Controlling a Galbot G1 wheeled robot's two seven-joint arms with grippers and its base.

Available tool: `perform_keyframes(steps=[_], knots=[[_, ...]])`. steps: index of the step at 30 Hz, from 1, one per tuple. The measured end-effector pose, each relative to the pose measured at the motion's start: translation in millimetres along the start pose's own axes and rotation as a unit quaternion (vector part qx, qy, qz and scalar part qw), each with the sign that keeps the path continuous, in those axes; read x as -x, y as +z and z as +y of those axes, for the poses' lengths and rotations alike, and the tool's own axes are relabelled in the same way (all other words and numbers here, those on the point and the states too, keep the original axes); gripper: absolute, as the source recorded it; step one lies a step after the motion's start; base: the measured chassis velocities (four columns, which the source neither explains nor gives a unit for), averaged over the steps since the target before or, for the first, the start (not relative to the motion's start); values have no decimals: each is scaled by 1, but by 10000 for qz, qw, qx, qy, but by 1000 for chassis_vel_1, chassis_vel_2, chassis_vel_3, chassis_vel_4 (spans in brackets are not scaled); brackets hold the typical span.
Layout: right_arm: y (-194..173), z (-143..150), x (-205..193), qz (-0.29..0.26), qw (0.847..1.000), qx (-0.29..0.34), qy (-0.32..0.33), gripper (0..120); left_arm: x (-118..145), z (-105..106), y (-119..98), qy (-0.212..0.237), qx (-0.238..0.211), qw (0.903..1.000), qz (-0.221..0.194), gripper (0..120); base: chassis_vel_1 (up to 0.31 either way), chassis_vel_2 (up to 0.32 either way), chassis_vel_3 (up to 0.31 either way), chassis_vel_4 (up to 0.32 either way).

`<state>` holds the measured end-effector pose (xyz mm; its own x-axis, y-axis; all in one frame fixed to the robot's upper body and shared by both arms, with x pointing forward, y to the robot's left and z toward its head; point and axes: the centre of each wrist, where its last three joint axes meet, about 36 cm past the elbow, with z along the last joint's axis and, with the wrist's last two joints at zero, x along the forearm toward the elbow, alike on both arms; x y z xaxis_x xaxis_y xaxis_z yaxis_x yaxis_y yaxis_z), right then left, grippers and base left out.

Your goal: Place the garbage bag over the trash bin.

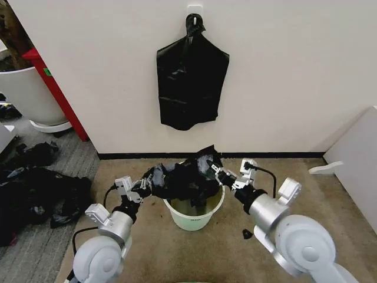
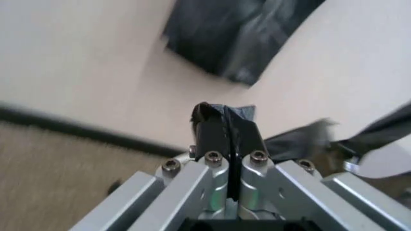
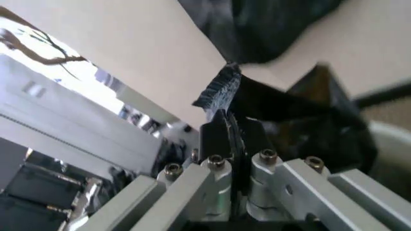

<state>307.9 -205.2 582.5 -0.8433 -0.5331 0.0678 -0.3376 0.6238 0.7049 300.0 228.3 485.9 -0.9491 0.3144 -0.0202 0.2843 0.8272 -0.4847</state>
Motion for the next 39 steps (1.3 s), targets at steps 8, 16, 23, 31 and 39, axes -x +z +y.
perform_keyframes(steps=[8,16,23,31,39], knots=[[-26,4,-8,-383,9991,-196,48,0,-11,-23,-39,415,171,9986,-290,0,0,0,0,0],[-19,0,-11,-207,9995,-12,221,0,-21,-35,-42,438,-183,9989,60,0,0,0,0,0],[14,-14,9,157,9990,363,224,0,5,12,15,-676,-604,9950,423,0,0,0,0,0],[33,-26,1,377,9962,403,678,0,-15,13,27,-1053,-248,9940,167,0,0,0,0,0],[25,-6,-17,498,9852,403,1590,0,-44,-6,23,-1193,174,9927,-92,0,0,0,0,0]])
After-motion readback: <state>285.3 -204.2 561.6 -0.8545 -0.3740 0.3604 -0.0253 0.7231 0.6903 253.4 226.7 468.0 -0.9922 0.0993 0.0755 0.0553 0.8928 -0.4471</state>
